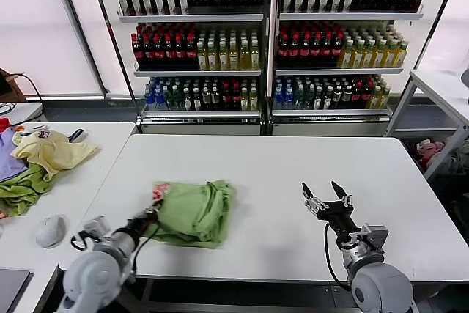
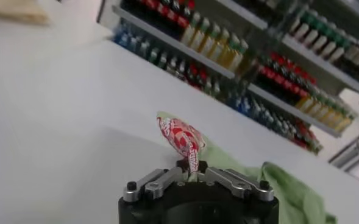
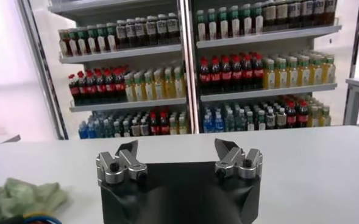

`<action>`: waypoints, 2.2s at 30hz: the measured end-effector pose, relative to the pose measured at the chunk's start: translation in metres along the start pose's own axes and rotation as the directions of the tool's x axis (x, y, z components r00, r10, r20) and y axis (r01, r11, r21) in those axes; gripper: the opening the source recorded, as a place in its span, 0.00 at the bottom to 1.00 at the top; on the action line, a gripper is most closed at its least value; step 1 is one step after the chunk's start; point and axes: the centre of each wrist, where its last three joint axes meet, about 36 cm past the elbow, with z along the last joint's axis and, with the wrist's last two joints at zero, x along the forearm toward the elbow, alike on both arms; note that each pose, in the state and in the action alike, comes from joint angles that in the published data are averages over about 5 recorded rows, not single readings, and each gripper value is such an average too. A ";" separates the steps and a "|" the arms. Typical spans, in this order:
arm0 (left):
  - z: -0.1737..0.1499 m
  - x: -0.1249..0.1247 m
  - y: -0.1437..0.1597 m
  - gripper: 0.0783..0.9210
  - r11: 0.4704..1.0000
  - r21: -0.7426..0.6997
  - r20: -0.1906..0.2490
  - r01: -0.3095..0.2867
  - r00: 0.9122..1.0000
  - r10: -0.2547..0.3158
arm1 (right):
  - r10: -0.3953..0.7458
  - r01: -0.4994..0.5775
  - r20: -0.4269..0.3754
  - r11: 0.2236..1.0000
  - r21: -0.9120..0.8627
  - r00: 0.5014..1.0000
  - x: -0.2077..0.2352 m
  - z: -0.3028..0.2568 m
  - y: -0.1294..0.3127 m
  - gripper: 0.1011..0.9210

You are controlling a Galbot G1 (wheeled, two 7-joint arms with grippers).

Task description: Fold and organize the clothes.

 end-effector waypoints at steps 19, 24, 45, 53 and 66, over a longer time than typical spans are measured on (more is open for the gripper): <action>-0.062 0.040 -0.024 0.04 0.949 -0.307 0.220 0.066 0.976 0.003 | -0.030 0.031 0.031 0.999 -0.018 0.999 0.000 -0.006 0.008 0.88; -0.011 0.012 -0.049 0.04 0.913 -0.403 0.171 0.058 0.985 0.012 | -0.031 0.031 0.035 0.999 -0.011 0.999 0.002 -0.008 0.007 0.88; 0.101 -0.046 -0.179 0.25 0.787 -0.597 0.014 -0.156 0.979 0.205 | -0.028 0.028 0.051 1.000 0.003 0.998 -0.001 -0.018 0.000 0.88; 0.107 -0.034 -0.188 0.53 0.827 -0.525 0.066 -0.201 0.959 0.275 | -0.041 0.041 0.047 0.999 -0.001 0.998 -0.010 -0.017 0.008 0.88; 0.095 0.010 -0.127 0.88 0.894 -0.448 0.276 -0.006 0.950 0.145 | -0.033 0.035 -0.094 0.999 0.015 0.995 -0.069 0.026 0.070 0.88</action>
